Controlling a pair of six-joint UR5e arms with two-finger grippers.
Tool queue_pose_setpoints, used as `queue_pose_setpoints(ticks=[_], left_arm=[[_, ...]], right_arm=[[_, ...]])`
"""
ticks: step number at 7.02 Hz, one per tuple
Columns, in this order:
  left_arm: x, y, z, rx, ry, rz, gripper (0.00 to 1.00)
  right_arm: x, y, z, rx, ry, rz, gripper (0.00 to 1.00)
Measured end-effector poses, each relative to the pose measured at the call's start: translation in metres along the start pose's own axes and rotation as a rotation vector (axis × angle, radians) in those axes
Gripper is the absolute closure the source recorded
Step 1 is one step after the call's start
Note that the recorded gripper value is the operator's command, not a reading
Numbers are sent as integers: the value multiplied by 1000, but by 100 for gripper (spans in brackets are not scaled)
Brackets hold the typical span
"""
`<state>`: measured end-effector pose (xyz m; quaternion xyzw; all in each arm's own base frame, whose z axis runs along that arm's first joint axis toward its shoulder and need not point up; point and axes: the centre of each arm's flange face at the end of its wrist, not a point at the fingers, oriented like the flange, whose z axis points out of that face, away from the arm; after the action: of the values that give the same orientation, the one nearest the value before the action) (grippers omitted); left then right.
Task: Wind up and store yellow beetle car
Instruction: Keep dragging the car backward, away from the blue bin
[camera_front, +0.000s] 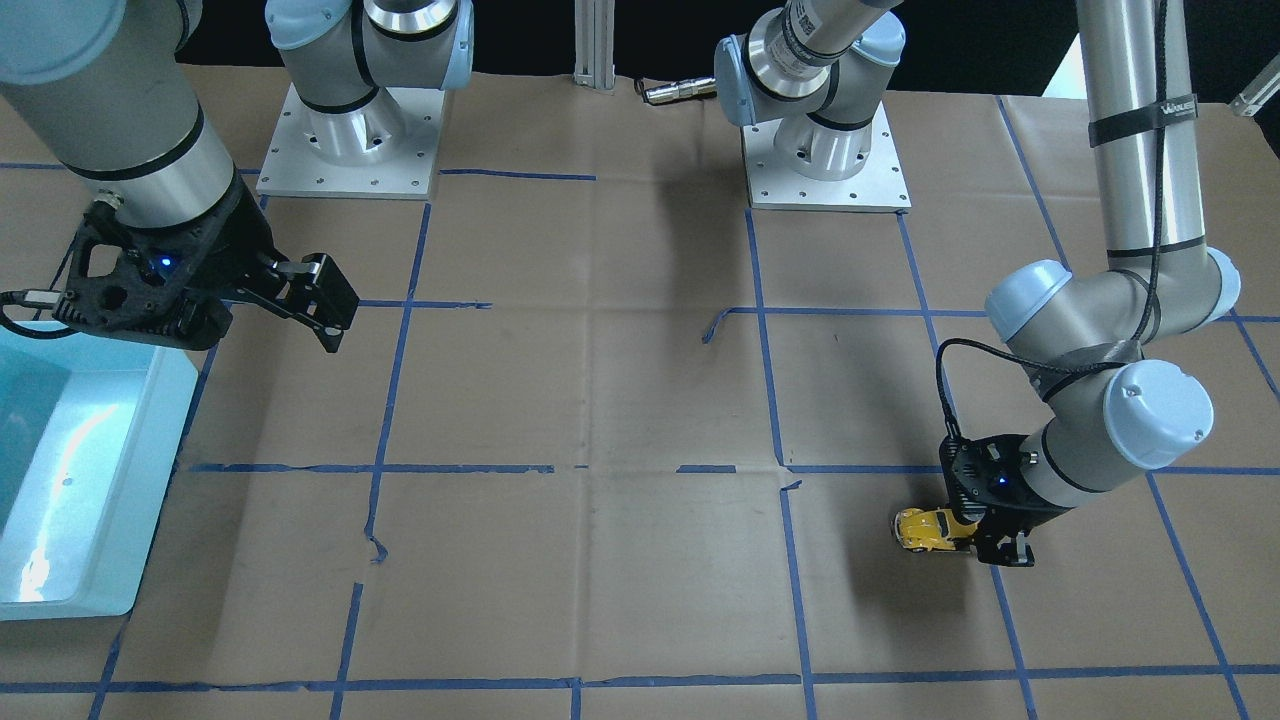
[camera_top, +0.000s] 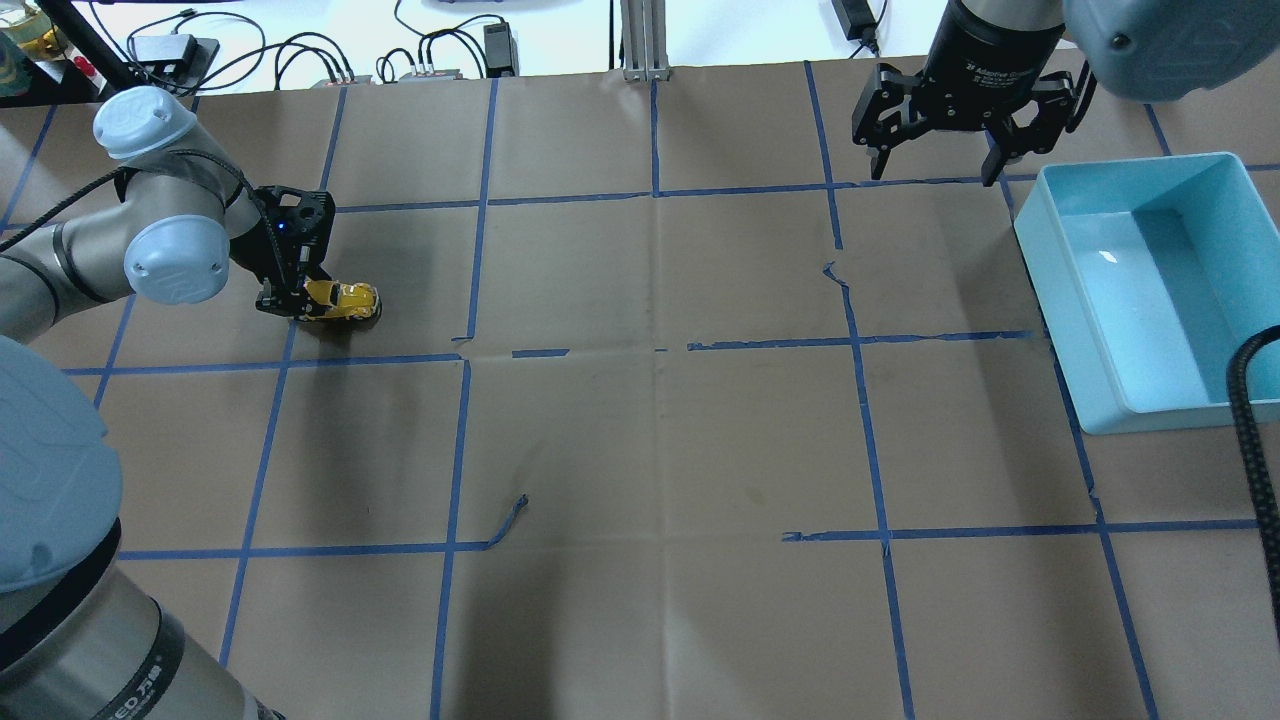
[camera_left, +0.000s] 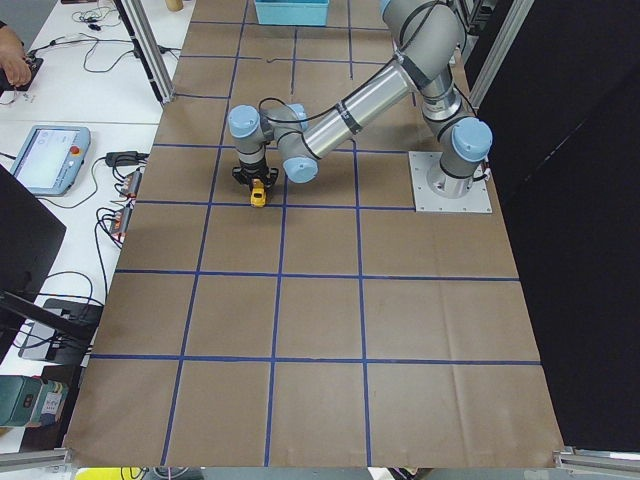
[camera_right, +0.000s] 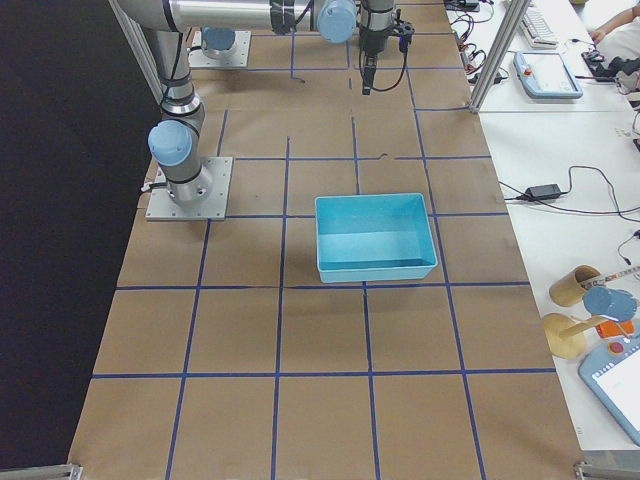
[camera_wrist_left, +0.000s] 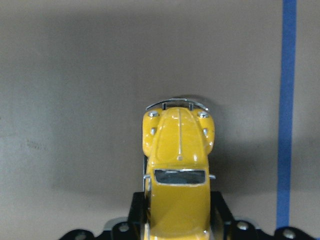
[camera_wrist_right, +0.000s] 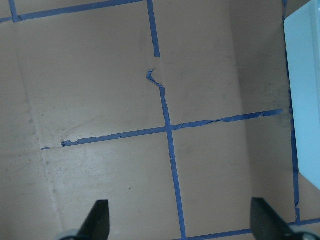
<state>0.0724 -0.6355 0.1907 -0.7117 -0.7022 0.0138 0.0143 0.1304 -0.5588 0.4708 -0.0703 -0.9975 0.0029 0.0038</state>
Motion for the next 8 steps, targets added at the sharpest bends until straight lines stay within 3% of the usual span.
queue_pose_setpoints(ticks=[8], left_arm=[[-1, 13, -4, -6, -7, 23, 100]], right_arm=[[-1, 0, -2, 4, -2, 9, 0]])
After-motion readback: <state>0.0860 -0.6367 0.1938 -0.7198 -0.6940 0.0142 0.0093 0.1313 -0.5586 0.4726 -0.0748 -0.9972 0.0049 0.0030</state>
